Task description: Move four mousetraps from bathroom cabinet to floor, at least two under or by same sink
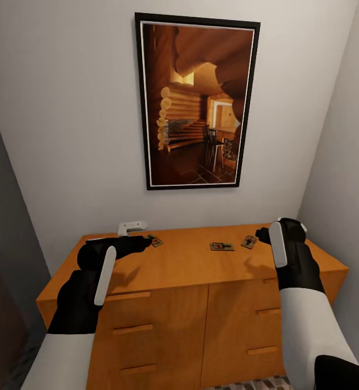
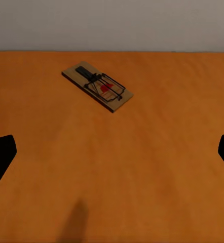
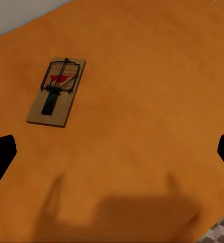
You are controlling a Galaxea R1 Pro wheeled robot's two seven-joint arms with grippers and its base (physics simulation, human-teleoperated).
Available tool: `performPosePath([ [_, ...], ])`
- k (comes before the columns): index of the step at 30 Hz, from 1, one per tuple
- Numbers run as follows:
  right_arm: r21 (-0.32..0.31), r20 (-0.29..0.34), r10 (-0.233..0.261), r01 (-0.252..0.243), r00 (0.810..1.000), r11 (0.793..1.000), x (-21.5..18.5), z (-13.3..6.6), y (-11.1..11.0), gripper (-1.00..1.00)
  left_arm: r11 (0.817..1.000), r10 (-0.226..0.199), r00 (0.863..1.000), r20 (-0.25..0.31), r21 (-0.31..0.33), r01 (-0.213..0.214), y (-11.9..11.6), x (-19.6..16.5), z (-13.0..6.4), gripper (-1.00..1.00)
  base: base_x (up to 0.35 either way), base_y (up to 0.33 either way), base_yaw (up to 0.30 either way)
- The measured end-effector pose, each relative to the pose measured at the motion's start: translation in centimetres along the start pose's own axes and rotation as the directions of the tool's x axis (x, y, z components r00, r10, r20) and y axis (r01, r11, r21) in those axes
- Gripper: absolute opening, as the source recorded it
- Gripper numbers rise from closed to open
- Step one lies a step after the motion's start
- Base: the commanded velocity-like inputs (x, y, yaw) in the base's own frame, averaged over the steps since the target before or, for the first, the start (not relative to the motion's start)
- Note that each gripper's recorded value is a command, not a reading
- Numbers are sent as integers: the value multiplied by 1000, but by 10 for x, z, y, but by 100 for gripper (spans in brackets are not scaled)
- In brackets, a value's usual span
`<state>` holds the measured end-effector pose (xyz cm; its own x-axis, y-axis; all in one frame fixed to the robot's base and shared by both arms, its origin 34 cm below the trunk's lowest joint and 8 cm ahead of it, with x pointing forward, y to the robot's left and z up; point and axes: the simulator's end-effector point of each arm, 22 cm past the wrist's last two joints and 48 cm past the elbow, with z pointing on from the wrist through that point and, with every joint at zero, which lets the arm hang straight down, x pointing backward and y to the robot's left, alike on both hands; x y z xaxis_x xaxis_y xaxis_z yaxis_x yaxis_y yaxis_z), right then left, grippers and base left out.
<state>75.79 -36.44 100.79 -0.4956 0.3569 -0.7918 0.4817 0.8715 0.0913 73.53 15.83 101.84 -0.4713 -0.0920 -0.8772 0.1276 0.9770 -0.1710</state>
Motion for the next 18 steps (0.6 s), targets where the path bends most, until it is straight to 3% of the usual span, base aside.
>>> performPosePath([
  [9,-7,13,-37,37,999,999,-1,-4,11,100,1000,0,1000,0,0,0,0,0,0,100,12,9,0],
  [18,-8,19,-50,50,999,999,-2,-5,14,100,1000,2,1000,-1,-1,-2,0,0,0,100,145,125,0],
])
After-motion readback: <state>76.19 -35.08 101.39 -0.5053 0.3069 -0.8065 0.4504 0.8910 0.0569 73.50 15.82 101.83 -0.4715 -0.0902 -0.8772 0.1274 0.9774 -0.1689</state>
